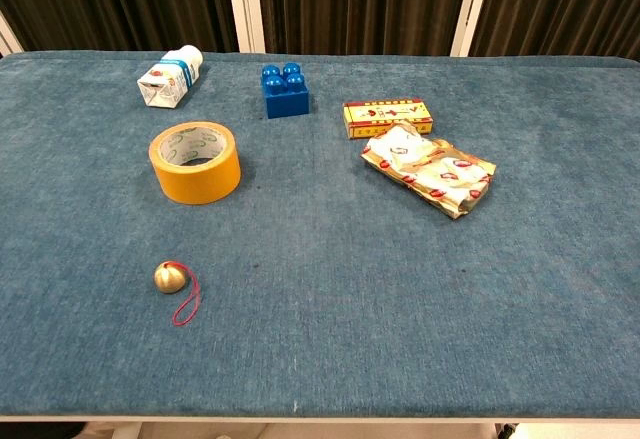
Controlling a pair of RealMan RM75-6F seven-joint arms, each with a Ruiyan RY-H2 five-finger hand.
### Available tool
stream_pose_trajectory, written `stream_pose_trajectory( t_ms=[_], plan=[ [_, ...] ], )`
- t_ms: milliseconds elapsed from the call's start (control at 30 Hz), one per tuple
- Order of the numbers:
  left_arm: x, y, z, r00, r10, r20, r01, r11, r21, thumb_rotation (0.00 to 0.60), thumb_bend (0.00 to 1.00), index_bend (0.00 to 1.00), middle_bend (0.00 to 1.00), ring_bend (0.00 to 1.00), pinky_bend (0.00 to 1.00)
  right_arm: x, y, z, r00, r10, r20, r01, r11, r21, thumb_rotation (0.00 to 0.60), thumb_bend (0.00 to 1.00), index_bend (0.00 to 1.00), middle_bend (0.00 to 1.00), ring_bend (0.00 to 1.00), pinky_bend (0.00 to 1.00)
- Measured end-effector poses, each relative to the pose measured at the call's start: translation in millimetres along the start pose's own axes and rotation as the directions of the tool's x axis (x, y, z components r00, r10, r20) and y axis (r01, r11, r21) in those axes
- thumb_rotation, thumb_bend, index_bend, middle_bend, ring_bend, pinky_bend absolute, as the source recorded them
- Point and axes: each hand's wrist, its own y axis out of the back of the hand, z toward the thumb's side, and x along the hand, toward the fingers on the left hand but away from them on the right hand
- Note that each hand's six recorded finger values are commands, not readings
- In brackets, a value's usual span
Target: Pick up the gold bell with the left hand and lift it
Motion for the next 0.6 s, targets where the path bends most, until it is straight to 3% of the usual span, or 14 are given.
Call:
stream_pose_trajectory(
  t_ms=[433,600],
  plan=[
    [-0.7,-1.5,4.2,1.0,-0.008,0.006,0.008,1.0,-0.01,0.6,0.37,0.02,0.0,0.0,0.12,0.7,0.0,0.6,1.0,0.001,-0.003,-0.001,1.0,-0.006,0.6,0.32,0.06,0.2,0.17,0.02],
    [-5.4,-7.3,22.4,0.998,-0.041,0.057,0.044,0.997,-0.064,0.6,0.34,0.02,0.0,0.0,0.12,1.2,-0.9,1.6,1.0,0.005,-0.005,-0.005,1.0,-0.009,0.6,0.32,0.06,0.2,0.17,0.02]
  ],
)
